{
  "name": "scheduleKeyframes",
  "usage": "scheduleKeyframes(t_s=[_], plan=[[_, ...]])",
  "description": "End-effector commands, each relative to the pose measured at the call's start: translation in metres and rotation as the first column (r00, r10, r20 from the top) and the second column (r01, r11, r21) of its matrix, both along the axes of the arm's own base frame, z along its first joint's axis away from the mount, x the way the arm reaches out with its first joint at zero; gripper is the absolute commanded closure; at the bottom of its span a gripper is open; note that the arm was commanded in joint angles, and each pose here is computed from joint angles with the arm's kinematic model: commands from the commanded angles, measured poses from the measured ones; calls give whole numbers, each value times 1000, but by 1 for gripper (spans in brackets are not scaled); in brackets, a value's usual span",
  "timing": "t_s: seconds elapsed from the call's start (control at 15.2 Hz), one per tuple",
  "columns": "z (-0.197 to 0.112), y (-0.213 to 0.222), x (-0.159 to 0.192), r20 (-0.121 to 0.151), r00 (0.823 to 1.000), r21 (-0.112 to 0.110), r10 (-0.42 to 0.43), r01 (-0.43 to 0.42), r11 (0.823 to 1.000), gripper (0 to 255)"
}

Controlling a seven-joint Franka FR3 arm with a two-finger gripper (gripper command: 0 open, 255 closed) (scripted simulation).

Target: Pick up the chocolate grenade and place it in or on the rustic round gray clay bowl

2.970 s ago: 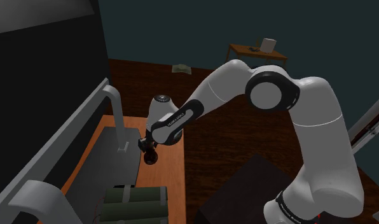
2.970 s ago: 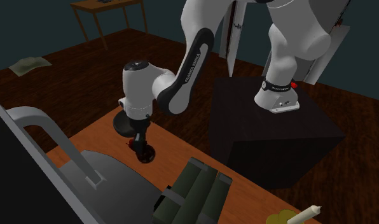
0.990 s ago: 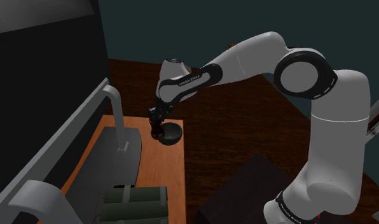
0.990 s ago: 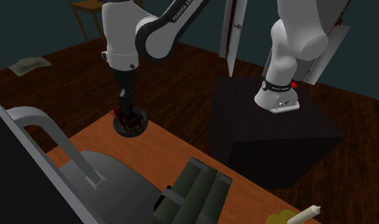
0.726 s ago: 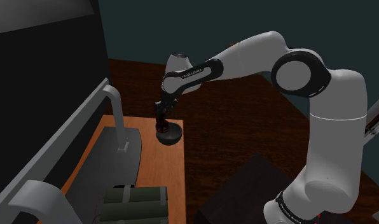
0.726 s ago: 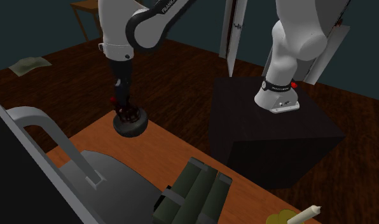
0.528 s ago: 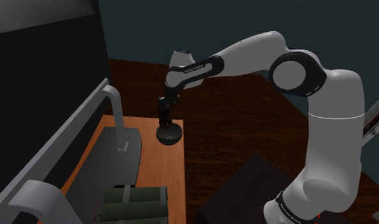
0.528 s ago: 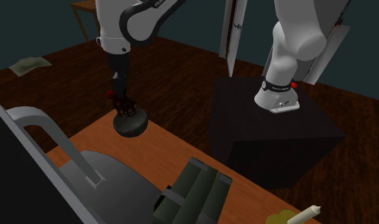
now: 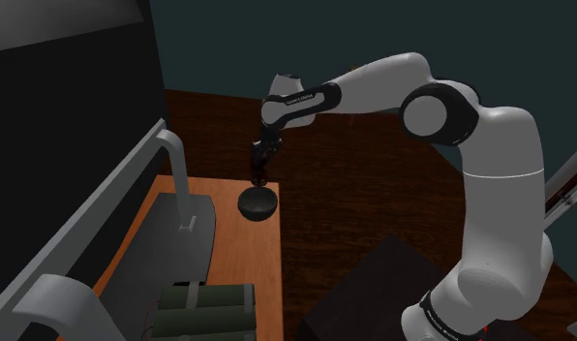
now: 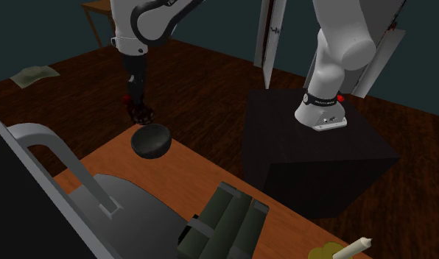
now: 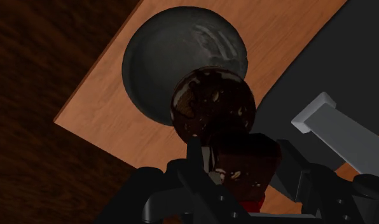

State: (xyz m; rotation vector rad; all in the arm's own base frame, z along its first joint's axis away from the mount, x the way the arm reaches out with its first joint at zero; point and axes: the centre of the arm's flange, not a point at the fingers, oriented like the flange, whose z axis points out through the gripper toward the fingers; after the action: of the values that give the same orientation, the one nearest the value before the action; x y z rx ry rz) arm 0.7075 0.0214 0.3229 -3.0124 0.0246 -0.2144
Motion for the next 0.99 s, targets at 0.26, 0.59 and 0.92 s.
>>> scheduleKeyframes(t_s=[0.26, 0.59, 0.92], plan=[[-32, -1, 0, 1, 1000, 0, 0, 0, 1000, 255], [-58, -1, 0, 1, 1000, 0, 0, 0, 1000, 255], [-84, -1, 0, 1, 1000, 0, 0, 0, 1000, 255]])
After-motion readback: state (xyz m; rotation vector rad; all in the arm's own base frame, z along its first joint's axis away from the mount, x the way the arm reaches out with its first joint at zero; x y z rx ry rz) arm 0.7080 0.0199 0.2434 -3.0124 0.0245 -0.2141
